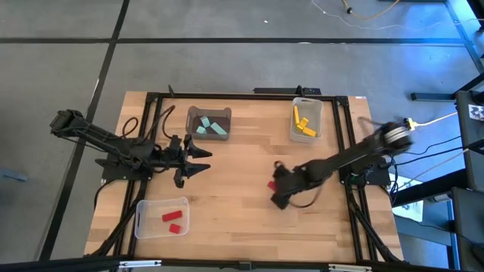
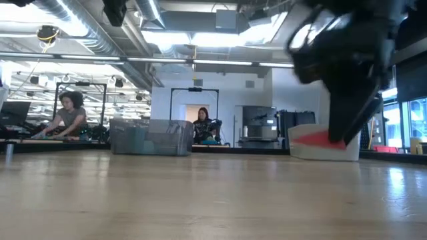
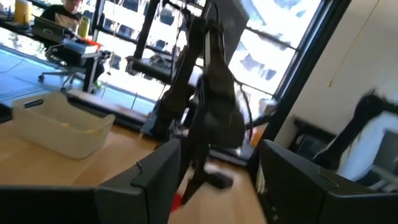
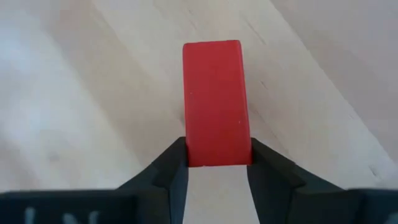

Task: Sort & place blocks by color
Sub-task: Put the red block into the white transparent bin

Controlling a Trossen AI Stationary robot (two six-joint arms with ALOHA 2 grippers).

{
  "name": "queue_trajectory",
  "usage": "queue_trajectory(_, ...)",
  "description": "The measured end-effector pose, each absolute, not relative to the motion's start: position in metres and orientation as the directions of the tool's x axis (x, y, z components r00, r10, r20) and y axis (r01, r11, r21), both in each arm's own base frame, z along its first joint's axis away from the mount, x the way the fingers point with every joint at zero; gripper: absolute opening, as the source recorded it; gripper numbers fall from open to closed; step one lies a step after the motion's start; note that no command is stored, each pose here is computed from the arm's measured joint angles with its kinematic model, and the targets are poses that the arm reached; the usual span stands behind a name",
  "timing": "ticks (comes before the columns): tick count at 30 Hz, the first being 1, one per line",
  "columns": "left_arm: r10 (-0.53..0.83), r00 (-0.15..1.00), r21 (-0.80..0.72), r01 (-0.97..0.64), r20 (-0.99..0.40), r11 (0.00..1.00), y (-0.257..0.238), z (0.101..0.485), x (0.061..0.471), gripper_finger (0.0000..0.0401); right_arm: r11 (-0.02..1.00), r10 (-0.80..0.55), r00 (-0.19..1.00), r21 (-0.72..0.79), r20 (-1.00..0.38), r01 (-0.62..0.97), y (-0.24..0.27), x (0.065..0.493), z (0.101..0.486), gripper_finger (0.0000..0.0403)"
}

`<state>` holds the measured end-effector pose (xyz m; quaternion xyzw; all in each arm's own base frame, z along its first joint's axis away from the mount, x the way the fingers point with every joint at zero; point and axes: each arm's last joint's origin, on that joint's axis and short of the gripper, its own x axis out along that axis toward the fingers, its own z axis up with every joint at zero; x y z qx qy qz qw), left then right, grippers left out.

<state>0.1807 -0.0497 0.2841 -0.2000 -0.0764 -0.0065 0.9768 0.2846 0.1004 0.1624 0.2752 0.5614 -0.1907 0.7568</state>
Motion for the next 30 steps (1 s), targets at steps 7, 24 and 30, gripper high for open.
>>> queue_trajectory(7, 0.038, 0.999, -0.247, -0.032, 0.017, 0.969, -0.051, 0.269, 0.186, 0.0212, 0.731, 0.138, 0.700, 0.549, -0.701, 0.405, 0.073, 0.236, 0.187, 0.0130)
queue_trajectory(24, 0.104, 0.991, -0.181, -0.119, -0.088, 0.976, -0.045, 0.249, 0.203, 0.0212, 0.800, 0.201, 0.910, 0.597, -0.363, 0.062, 0.041, 0.249, 0.241, 0.0130)
queue_trajectory(30, 0.105, 0.991, -0.181, -0.119, -0.087, 0.976, -0.045, 0.249, 0.203, 0.0212, 0.796, 0.197, 0.915, 0.603, -0.351, 0.059, 0.040, 0.249, 0.243, 0.0130)
